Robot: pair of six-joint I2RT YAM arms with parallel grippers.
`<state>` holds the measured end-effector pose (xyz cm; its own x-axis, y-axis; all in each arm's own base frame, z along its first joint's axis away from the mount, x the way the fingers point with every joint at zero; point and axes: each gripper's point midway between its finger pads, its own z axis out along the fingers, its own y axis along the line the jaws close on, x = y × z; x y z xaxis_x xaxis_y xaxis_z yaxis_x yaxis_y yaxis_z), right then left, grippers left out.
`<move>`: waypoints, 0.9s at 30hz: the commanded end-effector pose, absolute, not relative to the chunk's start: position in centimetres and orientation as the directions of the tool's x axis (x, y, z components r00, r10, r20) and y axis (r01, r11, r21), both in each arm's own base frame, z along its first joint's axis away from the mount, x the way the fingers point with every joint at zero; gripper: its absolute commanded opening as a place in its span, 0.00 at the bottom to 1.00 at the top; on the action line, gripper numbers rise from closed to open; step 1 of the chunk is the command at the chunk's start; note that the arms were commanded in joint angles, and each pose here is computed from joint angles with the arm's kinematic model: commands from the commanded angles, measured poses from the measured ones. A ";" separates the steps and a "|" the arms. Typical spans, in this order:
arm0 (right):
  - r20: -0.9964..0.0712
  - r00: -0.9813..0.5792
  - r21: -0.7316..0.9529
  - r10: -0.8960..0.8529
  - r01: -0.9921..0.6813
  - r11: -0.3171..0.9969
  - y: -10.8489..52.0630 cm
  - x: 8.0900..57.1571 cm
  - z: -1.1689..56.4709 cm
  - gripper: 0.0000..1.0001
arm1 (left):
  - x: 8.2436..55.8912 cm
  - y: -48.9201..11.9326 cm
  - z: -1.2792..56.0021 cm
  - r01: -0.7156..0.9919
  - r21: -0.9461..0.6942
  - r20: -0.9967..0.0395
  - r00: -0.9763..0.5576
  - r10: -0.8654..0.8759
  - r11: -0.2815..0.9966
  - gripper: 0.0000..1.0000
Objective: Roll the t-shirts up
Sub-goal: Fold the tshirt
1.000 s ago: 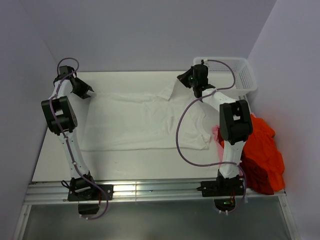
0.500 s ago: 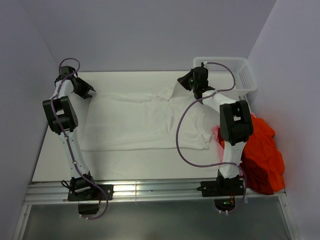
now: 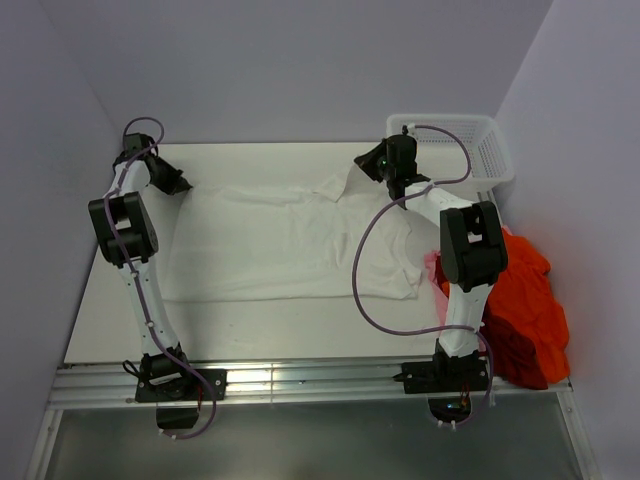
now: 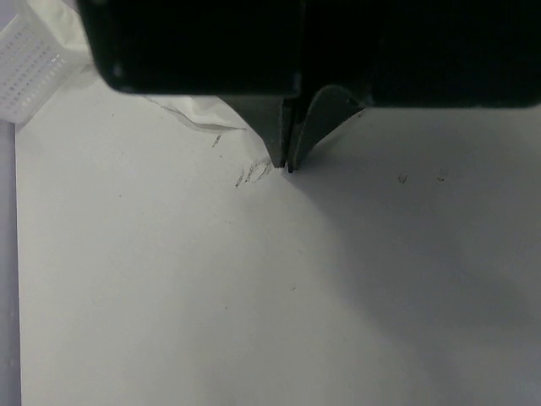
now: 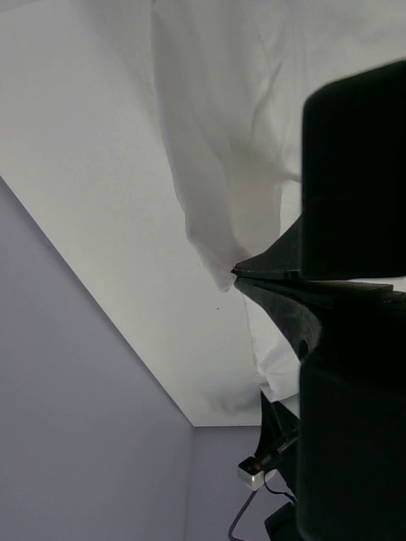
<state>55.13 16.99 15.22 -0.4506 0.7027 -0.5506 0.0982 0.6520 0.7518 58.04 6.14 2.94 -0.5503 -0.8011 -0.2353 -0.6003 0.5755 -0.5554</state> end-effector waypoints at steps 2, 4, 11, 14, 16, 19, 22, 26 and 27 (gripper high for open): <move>-0.582 -0.387 0.771 0.715 0.019 0.637 16.6 55.1 19.8 0.00 | 59.4 7.4 4.7 -0.543 -0.610 -0.284 -0.531 -0.798 0.578 0.00; -0.587 -0.386 0.766 0.712 0.019 0.642 16.5 55.0 19.9 0.00 | 59.6 7.8 6.6 -0.517 -0.622 -0.324 -0.515 -0.794 0.588 0.00; -0.609 -0.353 0.745 0.710 0.053 0.665 15.5 54.5 20.9 0.00 | 59.5 7.9 9.9 -0.478 -0.633 -0.379 -0.495 -0.782 0.609 0.00; -0.613 -0.326 0.737 0.719 0.090 0.669 14.5 54.0 21.1 0.00 | 59.5 8.0 10.6 -0.468 -0.636 -0.393 -0.488 -0.779 0.614 0.00; -0.612 -0.315 0.740 0.726 0.095 0.665 14.2 53.6 21.6 0.00 | 59.7 7.8 11.3 -0.449 -0.645 -0.402 -0.488 -0.775 0.618 0.00; -0.606 -0.317 0.740 0.729 0.110 0.663 13.9 53.5 21.6 0.00 | 59.9 7.7 12.2 -0.427 -0.658 -0.412 -0.485 -0.772 0.620 0.01; -0.594 -0.317 0.745 0.739 0.130 0.654 13.4 53.4 21.2 0.00 | 59.9 7.5 13.2 -0.404 -0.669 -0.423 -0.483 -0.767 0.624 0.00; -0.568 -0.324 0.753 0.757 0.168 0.636 12.9 53.3 20.1 0.00 | 59.7 7.9 13.4 -0.417 -0.655 -0.434 -0.476 -0.765 0.630 0.01; -0.555 -0.322 0.760 0.767 0.177 0.625 12.8 53.3 19.9 0.00 | 59.6 8.2 13.2 -0.427 -0.656 -0.425 -0.473 -0.772 0.623 0.02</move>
